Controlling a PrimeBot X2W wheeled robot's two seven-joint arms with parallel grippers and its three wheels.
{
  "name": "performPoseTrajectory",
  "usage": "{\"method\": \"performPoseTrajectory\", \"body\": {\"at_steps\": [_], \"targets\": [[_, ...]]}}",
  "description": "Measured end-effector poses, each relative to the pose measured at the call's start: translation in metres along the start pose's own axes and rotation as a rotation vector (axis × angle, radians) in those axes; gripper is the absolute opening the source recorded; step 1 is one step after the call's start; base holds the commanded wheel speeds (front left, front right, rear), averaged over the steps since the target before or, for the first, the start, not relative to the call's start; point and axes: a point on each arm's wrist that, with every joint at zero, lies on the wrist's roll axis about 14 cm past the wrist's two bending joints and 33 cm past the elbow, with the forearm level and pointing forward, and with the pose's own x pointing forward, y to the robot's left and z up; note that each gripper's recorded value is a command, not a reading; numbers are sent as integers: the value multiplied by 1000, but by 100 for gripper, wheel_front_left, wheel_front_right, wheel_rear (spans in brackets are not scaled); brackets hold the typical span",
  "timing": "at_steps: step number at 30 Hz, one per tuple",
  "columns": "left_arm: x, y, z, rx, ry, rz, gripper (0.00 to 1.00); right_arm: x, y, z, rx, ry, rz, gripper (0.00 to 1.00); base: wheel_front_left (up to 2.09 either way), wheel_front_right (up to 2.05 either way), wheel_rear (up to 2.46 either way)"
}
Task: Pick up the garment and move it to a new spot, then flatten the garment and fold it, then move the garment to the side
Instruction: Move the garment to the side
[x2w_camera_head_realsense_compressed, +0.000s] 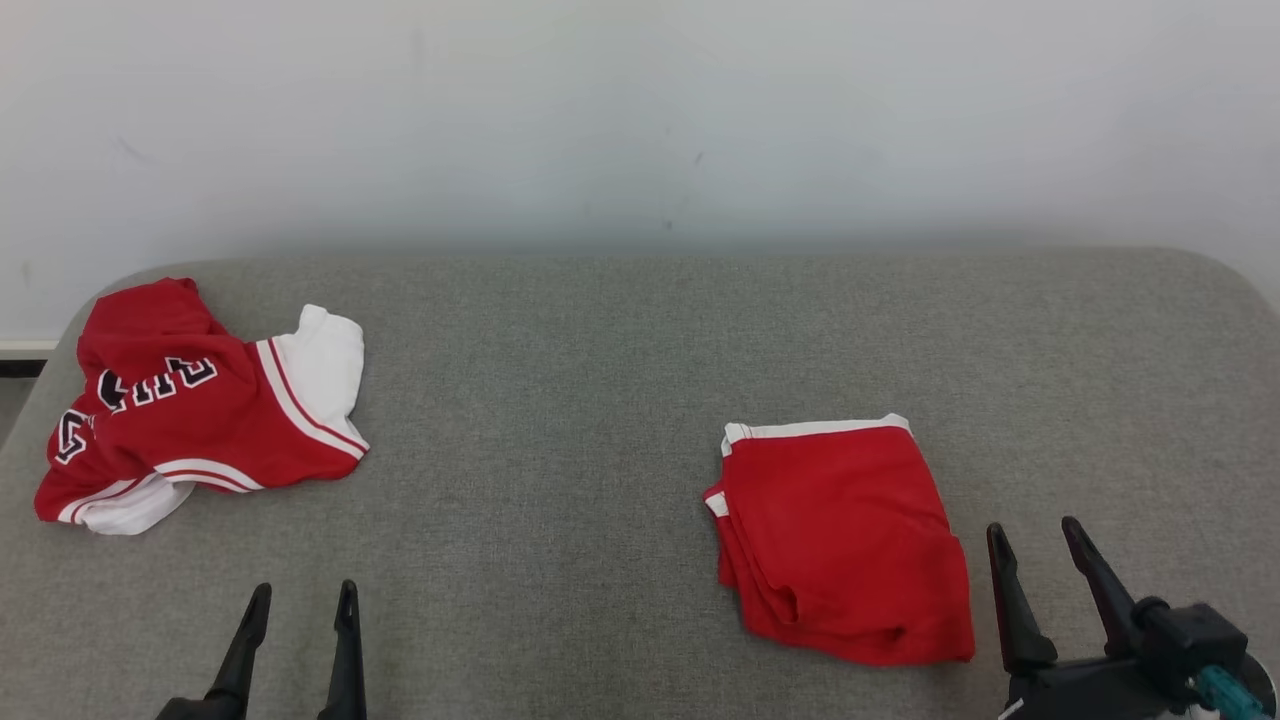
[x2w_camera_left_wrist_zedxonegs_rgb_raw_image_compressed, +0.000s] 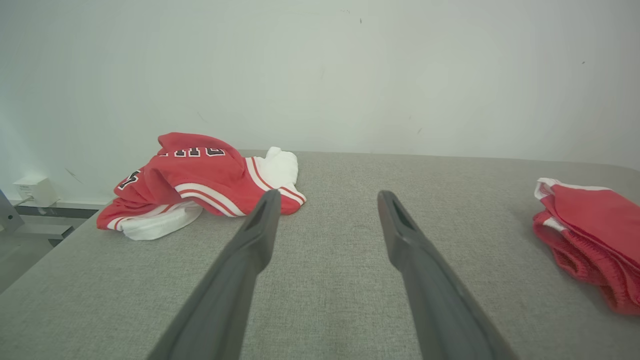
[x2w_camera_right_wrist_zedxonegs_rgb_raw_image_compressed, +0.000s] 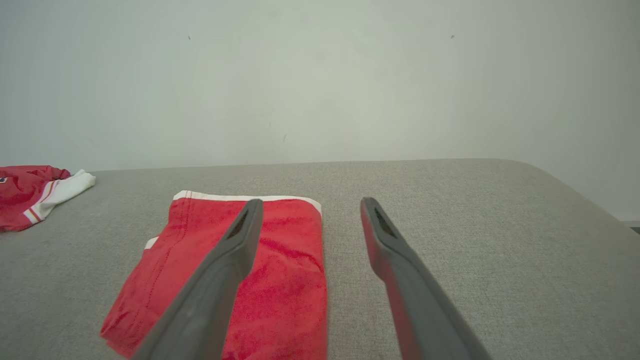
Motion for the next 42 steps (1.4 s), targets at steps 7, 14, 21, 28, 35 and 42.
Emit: {"method": "performPoseTrajectory", "body": {"at_steps": [7,14,21,28,35,42], "targets": [[9,-2,-5,-6,13,-6,100,43,-3,2,-61,31,45,100,0,0,0],[13,3,-13,-15,38,15,100,71,-6,-31,-83,170,63,100,0,0,0],[16,10,-18,-16,54,38,100,81,-1,-73,-74,321,83,100,0,0,0],[14,15,-22,-13,67,59,100,72,2,-109,-52,447,87,100,0,0,0],[14,11,-21,-22,63,49,100,65,10,-116,-11,482,89,0,0,0,0],[22,3,-22,-31,63,27,100,90,-1,-95,-88,440,117,0,0,0,0]]}}
